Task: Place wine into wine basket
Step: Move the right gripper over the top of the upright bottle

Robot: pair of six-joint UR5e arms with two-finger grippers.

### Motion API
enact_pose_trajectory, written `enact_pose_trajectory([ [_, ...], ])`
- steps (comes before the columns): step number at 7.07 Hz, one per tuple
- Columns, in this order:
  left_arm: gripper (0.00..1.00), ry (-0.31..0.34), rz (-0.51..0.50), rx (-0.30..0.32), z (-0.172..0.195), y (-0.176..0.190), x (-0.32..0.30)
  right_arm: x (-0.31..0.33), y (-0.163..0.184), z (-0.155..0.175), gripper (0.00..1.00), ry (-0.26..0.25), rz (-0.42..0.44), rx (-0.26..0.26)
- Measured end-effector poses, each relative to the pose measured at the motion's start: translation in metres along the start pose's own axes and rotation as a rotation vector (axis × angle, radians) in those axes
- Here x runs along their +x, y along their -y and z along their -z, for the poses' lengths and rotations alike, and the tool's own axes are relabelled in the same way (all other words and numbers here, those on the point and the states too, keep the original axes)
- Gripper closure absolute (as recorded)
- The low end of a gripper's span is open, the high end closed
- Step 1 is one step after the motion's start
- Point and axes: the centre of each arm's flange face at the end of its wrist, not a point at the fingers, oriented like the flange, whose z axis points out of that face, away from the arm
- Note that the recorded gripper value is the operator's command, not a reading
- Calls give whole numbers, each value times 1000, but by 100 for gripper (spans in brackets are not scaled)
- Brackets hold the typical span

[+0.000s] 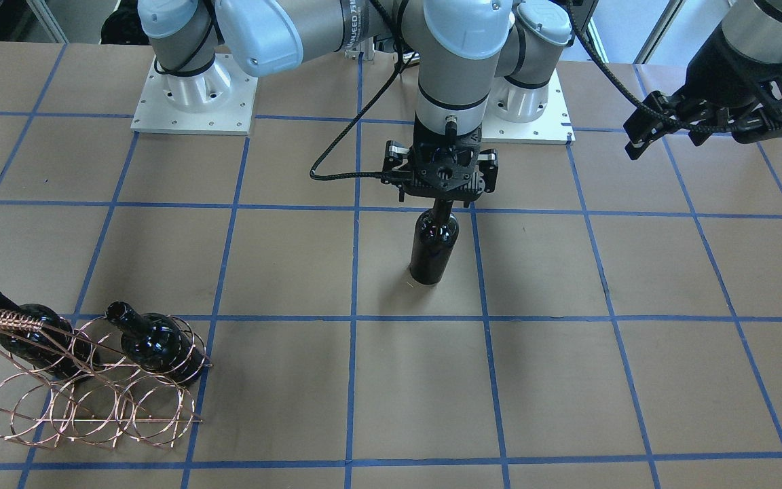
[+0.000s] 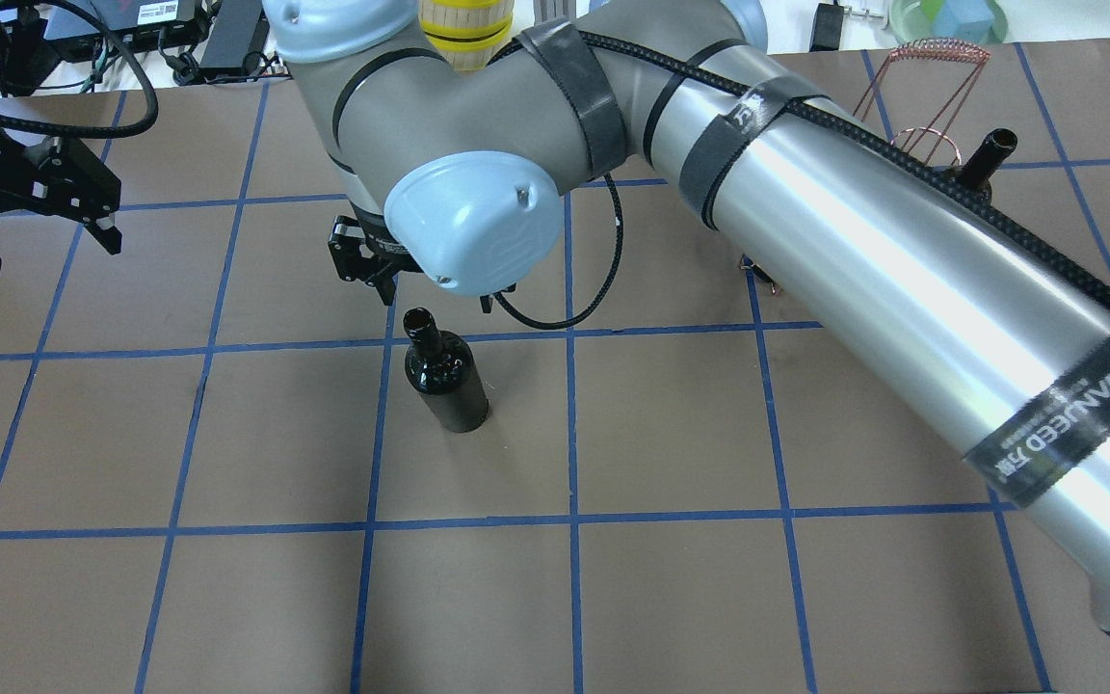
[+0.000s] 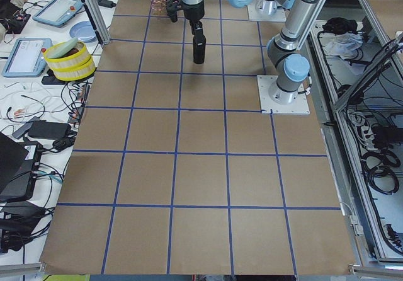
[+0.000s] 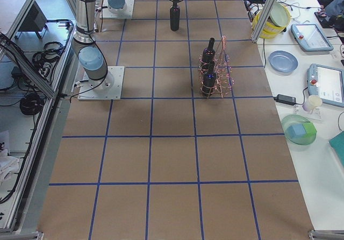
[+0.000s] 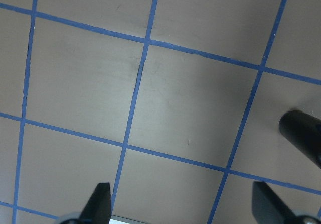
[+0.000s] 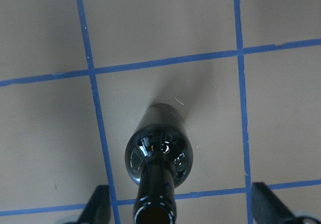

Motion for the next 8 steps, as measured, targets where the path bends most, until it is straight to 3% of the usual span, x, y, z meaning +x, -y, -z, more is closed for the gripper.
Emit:
enact_pose_trajectory([
  [2,0,4,2,-2,0,0,-2,-11,-13,-17,5,-24,38,-13],
  [3,0,4,3,-1,0,1,-2,-12,-16,-28,25,-36,49,-21],
  [4,0,4,3,0,0,1,-2,-12,-18,-35,56,-42,55,-25],
  [5,0,4,3,0,0,1,-2,-12,-18,-39,61,-44,56,-27],
  [6,0,4,3,-1,0,1,-3,-13,-18,-40,75,-41,53,-30],
  [8,0,5,3,-2,-1,1,-3,-15,-16,-38,78,-22,47,-17],
])
